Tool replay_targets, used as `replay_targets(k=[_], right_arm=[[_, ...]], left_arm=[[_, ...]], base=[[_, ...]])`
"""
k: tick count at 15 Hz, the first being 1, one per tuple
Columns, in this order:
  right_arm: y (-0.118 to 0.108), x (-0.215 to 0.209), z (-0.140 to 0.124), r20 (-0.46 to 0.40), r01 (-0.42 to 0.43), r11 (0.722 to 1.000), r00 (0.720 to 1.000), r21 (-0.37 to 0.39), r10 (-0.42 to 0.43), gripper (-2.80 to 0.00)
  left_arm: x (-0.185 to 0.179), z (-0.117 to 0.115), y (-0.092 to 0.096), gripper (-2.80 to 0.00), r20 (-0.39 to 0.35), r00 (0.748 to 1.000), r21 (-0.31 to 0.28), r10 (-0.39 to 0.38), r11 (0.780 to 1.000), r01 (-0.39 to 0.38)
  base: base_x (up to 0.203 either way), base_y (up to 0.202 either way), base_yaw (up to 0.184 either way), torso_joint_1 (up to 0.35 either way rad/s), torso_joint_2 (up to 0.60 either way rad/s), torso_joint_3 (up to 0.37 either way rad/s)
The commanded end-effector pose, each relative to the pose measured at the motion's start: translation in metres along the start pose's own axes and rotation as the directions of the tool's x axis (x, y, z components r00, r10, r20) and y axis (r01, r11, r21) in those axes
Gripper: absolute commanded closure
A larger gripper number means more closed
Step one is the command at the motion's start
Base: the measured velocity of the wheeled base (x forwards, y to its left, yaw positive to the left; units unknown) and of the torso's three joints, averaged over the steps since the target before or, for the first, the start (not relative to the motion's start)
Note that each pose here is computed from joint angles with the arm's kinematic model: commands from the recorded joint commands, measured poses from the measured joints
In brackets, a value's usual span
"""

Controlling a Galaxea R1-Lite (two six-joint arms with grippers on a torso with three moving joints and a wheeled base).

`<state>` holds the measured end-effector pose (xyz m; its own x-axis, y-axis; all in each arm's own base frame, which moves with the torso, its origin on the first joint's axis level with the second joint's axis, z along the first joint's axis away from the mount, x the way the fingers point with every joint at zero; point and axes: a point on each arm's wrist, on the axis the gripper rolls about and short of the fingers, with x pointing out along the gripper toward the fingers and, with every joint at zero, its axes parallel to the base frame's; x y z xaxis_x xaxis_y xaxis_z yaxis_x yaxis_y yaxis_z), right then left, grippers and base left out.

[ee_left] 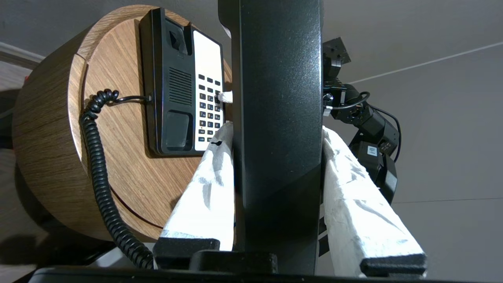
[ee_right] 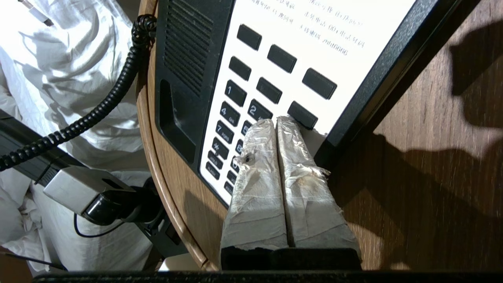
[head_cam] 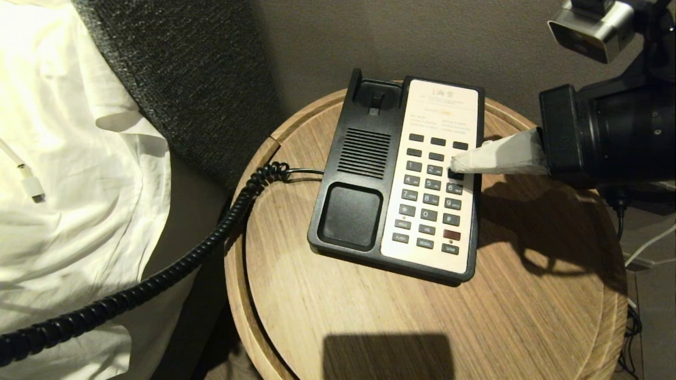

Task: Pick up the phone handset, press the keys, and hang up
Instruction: Dial the number

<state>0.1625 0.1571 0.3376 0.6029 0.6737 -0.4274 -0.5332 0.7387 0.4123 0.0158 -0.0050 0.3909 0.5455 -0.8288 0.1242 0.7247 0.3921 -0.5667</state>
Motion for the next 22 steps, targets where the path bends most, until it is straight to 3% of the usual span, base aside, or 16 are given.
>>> replay_targets(k=[1, 22], right_arm=[[0.0, 0.001, 0.0, -0.002, 0.001, 1.0, 1.0, 0.001, -0.001, 0.0], [-0.005, 0.011, -0.005, -0.023, 0.052, 0.998, 0.998, -0.043, -0.053, 0.0]], left_arm=[[0.0, 0.0, 0.0, 0.0, 0.004, 1.0, -0.006, 0.003, 1.0, -0.003], [-0.002, -0.002, 0.004, 0.0, 0.006, 1.0, -0.003, 0.009, 1.0, -0.009]], base=[[0.0, 0.0, 0.0, 0.0, 0.0, 0.0], [0.0, 0.0, 0.0, 0.0, 0.0, 0.0]])
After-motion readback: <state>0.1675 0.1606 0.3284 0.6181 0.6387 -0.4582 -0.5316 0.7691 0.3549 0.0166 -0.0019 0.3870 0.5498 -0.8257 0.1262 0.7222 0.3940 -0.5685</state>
